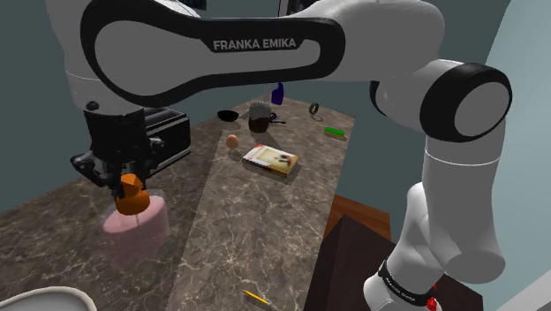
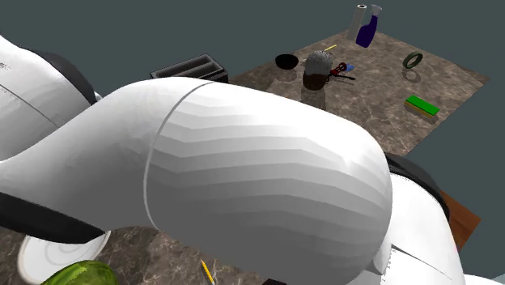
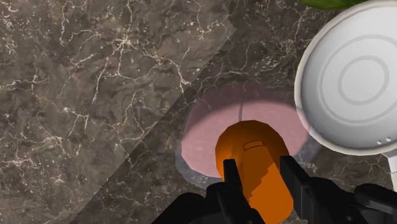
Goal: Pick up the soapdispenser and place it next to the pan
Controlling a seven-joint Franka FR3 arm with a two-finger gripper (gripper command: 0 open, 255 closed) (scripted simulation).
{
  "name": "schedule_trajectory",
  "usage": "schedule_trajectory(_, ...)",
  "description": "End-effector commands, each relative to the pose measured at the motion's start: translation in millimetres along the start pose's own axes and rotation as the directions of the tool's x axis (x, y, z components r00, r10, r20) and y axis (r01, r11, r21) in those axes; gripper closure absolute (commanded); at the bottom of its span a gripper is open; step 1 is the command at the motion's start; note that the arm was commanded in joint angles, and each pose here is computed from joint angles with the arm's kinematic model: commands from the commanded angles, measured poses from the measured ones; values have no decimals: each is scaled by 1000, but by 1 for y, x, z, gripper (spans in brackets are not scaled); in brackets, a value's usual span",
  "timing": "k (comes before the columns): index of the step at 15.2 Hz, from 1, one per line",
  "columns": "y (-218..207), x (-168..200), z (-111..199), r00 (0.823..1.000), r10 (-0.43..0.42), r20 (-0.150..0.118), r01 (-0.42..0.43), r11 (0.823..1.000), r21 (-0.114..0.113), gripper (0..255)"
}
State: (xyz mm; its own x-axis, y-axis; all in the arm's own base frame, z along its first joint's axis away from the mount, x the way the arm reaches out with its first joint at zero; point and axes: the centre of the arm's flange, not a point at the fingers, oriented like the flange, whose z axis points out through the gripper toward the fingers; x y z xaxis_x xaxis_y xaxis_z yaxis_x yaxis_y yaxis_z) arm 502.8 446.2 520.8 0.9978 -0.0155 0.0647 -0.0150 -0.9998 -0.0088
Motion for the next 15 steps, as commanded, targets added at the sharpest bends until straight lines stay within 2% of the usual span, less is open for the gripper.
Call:
schedule_trajectory(1,-23,-13,-2,1000,1,0,-1,1000,0,255)
schedule_trajectory(3,-53,-28,-3,1000,1,0,-1,1000,0,255)
schedule_trajectory(15,-52,-32,60,1000,1,0,-1,1000,0,255)
